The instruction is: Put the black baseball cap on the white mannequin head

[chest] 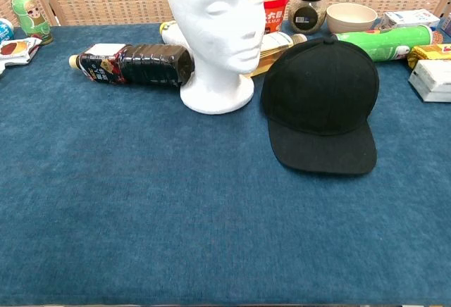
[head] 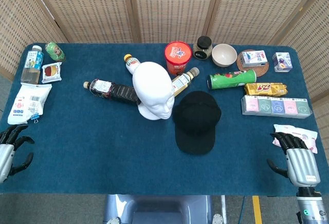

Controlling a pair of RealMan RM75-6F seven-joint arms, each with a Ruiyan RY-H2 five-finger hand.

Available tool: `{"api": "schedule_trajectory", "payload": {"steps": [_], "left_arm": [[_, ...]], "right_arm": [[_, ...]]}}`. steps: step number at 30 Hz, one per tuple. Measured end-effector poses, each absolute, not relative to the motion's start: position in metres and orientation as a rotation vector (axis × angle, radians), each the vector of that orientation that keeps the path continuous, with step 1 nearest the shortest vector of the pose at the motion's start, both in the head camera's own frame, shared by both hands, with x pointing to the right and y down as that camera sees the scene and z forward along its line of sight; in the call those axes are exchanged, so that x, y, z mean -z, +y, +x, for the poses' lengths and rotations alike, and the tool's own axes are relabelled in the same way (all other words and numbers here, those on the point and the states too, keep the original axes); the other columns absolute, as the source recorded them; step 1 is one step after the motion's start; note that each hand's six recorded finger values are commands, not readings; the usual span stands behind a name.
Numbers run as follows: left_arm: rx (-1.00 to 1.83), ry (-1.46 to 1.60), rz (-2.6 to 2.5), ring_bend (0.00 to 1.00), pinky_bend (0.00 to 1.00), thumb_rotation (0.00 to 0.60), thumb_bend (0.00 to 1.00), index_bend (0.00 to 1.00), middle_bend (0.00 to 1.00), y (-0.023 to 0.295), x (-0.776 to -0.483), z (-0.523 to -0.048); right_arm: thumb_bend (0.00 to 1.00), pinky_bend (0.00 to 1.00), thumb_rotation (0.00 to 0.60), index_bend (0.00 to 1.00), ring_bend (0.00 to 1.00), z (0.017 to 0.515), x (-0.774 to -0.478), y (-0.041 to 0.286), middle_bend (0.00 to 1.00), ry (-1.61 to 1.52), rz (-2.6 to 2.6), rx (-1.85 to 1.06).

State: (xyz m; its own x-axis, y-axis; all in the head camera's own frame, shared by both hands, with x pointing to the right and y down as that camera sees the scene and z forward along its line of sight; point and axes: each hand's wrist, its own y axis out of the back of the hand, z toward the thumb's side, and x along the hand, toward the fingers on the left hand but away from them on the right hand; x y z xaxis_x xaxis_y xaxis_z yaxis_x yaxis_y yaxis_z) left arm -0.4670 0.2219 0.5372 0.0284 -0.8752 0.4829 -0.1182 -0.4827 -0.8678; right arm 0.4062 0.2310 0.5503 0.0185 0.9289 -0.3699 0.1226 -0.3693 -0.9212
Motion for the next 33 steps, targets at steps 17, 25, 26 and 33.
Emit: {"api": "schedule_trajectory", "payload": {"steps": [17, 25, 26, 33], "left_arm": [[1.488, 1.022, -1.643, 0.08, 0.14, 0.600, 0.38, 0.39, 0.16, 0.216, -0.526, -0.465], [1.469, 1.025, -1.640, 0.08, 0.14, 0.600, 0.38, 0.39, 0.16, 0.213, -0.522, -0.464], [1.467, 1.025, -1.638, 0.08, 0.14, 0.600, 0.38, 0.39, 0.16, 0.212, -0.521, -0.464], [1.457, 1.022, -1.630, 0.08, 0.14, 0.600, 0.38, 0.39, 0.16, 0.209, -0.515, -0.465]], "right_arm": [[0.26, 0.24, 0.600, 0.23, 0.25, 0.406, -0.548, 0.231, 0.26, -1.106, -1.583, -1.408], [0.26, 0.29, 0.600, 0.26, 0.31, 0.400, -0.546, 0.229, 0.31, -1.092, -1.588, -1.382], [0.26, 0.30, 0.600, 0.27, 0.32, 0.399, -0.546, 0.229, 0.33, -1.089, -1.587, -1.376], [0.26, 0.53, 0.600, 0.36, 0.51, 0.386, -0.546, 0.224, 0.46, -1.074, -1.601, -1.315]]}}
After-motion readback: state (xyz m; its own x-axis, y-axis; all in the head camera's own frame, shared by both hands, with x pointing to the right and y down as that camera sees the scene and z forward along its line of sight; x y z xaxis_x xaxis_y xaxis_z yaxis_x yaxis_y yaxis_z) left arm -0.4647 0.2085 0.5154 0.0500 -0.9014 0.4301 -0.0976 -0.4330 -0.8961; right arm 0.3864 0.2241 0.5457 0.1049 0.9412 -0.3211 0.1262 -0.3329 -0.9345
